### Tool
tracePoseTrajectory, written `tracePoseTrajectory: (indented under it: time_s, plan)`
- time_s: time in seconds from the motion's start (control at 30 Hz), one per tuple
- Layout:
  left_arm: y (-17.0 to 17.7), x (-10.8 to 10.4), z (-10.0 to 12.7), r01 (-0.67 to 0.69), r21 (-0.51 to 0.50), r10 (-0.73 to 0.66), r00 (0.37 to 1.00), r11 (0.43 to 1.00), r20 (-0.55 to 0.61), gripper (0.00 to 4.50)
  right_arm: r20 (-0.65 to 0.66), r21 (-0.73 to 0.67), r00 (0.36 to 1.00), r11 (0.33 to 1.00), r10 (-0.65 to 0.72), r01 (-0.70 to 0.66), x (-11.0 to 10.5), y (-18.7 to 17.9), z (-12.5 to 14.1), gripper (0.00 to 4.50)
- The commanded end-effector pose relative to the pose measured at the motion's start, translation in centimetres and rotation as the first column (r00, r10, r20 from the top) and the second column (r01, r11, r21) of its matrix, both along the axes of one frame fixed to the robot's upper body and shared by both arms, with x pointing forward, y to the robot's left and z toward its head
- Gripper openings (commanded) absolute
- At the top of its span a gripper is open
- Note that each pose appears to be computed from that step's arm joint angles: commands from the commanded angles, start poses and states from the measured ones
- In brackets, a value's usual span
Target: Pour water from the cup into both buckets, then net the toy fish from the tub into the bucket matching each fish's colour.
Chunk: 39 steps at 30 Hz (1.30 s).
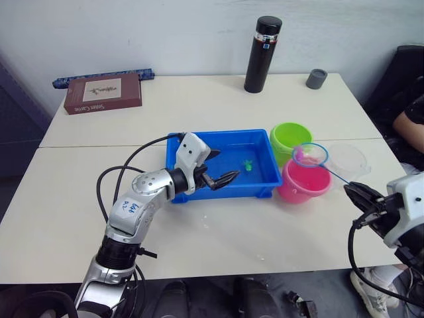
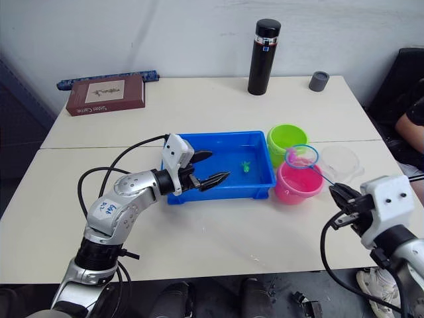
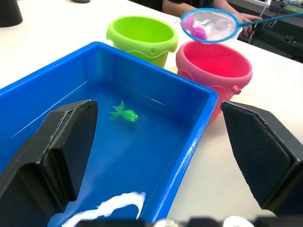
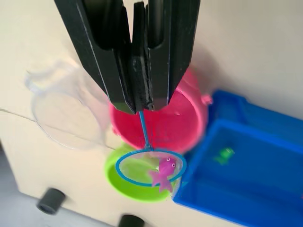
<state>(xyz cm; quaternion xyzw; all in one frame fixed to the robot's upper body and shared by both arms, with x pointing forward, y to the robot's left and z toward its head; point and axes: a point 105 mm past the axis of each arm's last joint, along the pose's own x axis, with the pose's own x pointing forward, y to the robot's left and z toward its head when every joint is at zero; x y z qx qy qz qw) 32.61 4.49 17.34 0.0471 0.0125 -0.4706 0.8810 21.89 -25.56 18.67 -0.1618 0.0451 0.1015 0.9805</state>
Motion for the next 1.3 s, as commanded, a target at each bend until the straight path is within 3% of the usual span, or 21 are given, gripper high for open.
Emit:
tracePoseTrajectory:
  time_s: [0.03,0.3,0.57,0.83,1.03,1.3]
  plan:
    - [-0.5,-0.1,1.0,0.023,-0.007,-0.023,0.999,1.0,0.049,4.48,0.061,-0.072,0.998,0.997,-0.033,0.038,-0.4,-1.3,0.7,0.0]
    - [-0.4,-0.2,0.9,0.018,-0.01,-0.017,0.999,1.0,0.05,4.48,0.06,-0.246,0.998,0.969,-0.005,0.019,-0.4,-2.0,-0.7,0.0]
    - [0.0,-0.3,0.9,-0.006,-0.011,0.006,0.999,1.0,0.051,4.48,0.108,-0.47,0.993,0.883,0.053,0.004,0.0,-2.4,-0.9,0.0]
    - [0.4,-0.3,0.9,-0.028,-0.014,0.029,0.998,0.999,0.055,4.48,0.133,-0.745,0.967,0.666,0.218,-0.047,0.5,-1.3,-0.9,0.0]
    - [0.4,-0.3,0.9,-0.035,-0.015,0.036,0.998,0.999,0.055,4.48,0.12,-0.807,0.952,0.587,0.281,-0.071,0.5,-1.0,-1.7,0.0]
    - [0.4,-0.3,0.9,-0.036,-0.016,0.037,0.998,0.999,0.059,4.48,0.106,-0.906,0.932,0.419,0.347,-0.053,0.6,-1.5,-2.1,0.0]
